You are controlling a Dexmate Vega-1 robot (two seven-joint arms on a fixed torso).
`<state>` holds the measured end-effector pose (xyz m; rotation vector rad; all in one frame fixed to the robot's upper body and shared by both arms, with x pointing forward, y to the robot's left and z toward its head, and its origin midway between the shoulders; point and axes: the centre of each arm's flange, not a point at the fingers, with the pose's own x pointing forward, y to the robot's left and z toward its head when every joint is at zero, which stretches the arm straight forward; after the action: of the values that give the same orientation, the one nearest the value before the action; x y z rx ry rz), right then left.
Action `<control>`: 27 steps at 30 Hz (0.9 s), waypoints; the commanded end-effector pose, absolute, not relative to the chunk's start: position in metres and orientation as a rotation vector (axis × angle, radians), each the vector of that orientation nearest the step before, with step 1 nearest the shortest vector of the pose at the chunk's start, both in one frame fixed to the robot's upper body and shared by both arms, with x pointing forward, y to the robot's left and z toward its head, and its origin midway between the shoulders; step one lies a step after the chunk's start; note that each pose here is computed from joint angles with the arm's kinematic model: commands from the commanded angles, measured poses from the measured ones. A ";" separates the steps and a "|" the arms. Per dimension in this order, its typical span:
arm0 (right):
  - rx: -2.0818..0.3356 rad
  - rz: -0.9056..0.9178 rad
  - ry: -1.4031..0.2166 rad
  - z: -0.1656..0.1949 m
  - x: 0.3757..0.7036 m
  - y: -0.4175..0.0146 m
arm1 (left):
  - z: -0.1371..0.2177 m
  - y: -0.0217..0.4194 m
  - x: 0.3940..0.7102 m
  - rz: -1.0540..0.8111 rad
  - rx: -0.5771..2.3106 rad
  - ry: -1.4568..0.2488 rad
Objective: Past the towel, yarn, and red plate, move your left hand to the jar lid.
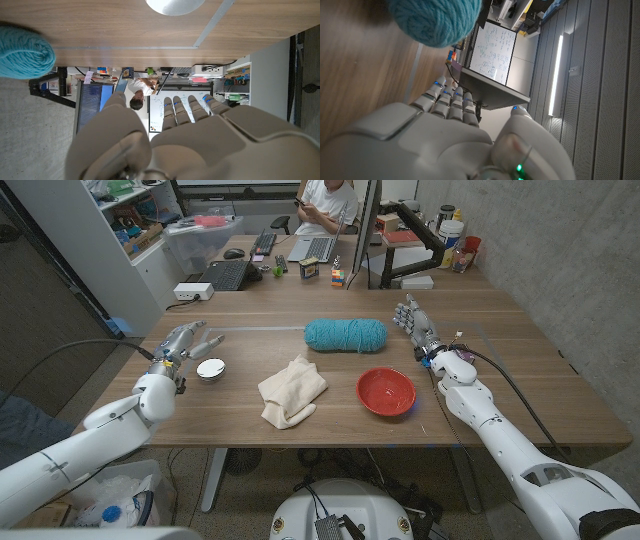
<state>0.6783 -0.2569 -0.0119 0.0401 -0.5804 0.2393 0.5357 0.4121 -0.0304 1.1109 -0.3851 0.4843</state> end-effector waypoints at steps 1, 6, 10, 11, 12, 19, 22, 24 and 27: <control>0.037 0.233 -0.572 -0.013 0.679 -0.258 | -0.033 0.412 0.539 0.512 1.193 -0.360; 0.037 0.234 -0.570 -0.014 0.679 -0.258 | -0.033 0.413 0.539 0.521 1.195 -0.352; 0.038 0.237 -0.572 -0.013 0.680 -0.257 | -0.033 0.414 0.539 0.528 1.203 -0.346; 0.037 0.238 -0.572 -0.013 0.681 -0.257 | -0.033 0.414 0.539 0.532 1.210 -0.344; 0.037 0.239 -0.573 -0.013 0.681 -0.257 | -0.033 0.414 0.539 0.535 1.216 -0.342; 0.035 0.238 -0.582 -0.013 0.680 -0.259 | -0.034 0.414 0.539 0.564 1.259 -0.329; 0.032 0.238 -0.582 -0.014 0.680 -0.260 | -0.034 0.413 0.539 0.572 1.277 -0.326; 0.031 0.237 -0.581 -0.015 0.679 -0.261 | -0.035 0.413 0.540 0.576 1.284 -0.323; 0.029 0.234 -0.581 -0.016 0.677 -0.262 | -0.035 0.413 0.541 0.581 1.291 -0.321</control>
<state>0.6800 -0.2583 -0.0132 0.0361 -0.5774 0.2374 0.5392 0.4138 -0.0337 1.2437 -0.3338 0.5539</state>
